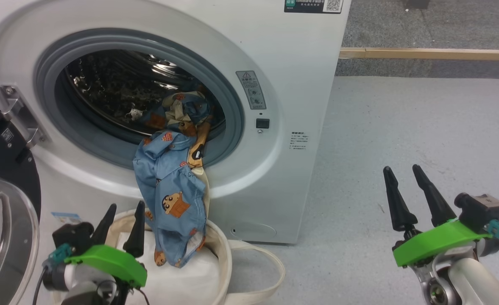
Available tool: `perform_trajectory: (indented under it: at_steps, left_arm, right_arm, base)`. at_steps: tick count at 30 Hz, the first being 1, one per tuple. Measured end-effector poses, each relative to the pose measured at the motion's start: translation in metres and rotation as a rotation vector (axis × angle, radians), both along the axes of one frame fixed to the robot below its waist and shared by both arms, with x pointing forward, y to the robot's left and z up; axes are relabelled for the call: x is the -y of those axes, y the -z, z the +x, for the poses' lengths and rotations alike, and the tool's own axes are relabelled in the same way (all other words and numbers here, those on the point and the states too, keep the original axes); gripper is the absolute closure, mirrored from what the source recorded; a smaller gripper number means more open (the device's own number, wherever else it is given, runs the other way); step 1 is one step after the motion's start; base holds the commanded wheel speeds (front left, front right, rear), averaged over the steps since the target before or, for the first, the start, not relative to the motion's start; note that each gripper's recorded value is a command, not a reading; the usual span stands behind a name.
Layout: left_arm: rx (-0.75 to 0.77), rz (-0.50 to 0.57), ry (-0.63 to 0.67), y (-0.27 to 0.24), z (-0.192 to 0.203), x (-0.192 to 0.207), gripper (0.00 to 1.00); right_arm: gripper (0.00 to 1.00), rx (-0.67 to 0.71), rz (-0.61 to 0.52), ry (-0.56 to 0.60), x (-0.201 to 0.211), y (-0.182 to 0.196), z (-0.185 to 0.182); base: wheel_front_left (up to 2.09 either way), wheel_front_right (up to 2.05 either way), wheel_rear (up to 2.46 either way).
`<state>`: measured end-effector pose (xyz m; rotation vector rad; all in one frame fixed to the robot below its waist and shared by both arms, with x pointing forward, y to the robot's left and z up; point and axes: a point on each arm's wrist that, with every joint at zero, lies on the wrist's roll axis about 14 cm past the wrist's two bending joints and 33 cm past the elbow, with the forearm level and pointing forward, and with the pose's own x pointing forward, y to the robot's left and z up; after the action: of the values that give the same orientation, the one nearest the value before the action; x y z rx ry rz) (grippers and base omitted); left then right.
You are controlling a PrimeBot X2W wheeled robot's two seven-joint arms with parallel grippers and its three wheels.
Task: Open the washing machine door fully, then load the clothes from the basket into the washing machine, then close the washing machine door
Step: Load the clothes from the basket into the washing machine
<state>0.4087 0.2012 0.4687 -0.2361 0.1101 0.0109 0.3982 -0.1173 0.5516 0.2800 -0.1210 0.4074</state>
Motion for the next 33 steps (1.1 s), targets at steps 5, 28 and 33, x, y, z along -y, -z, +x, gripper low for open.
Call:
perform_trajectory:
  at_steps: [5, 28, 33]
  left_arm:
    - [-0.015, 0.000, -0.004, 0.006, -0.004, -0.002, 0.00]
    - [-0.422, 0.016, 0.127, 0.122, 0.005, 0.033, 0.00]
    - [-0.481, 0.017, 0.123, 0.141, 0.025, 0.028, 0.00]
  right_arm:
    - [0.00, 0.000, 0.003, 0.001, 0.000, 0.000, 0.001]
    - [0.00, -0.046, -0.056, 0.042, 0.019, 0.027, 0.040]
    - [0.00, -0.069, -0.082, 0.050, 0.024, 0.043, 0.056]
  base:
    - [0.00, 0.00, 0.00]
    - [0.00, 0.00, 0.00]
    - [0.00, 0.00, 0.00]
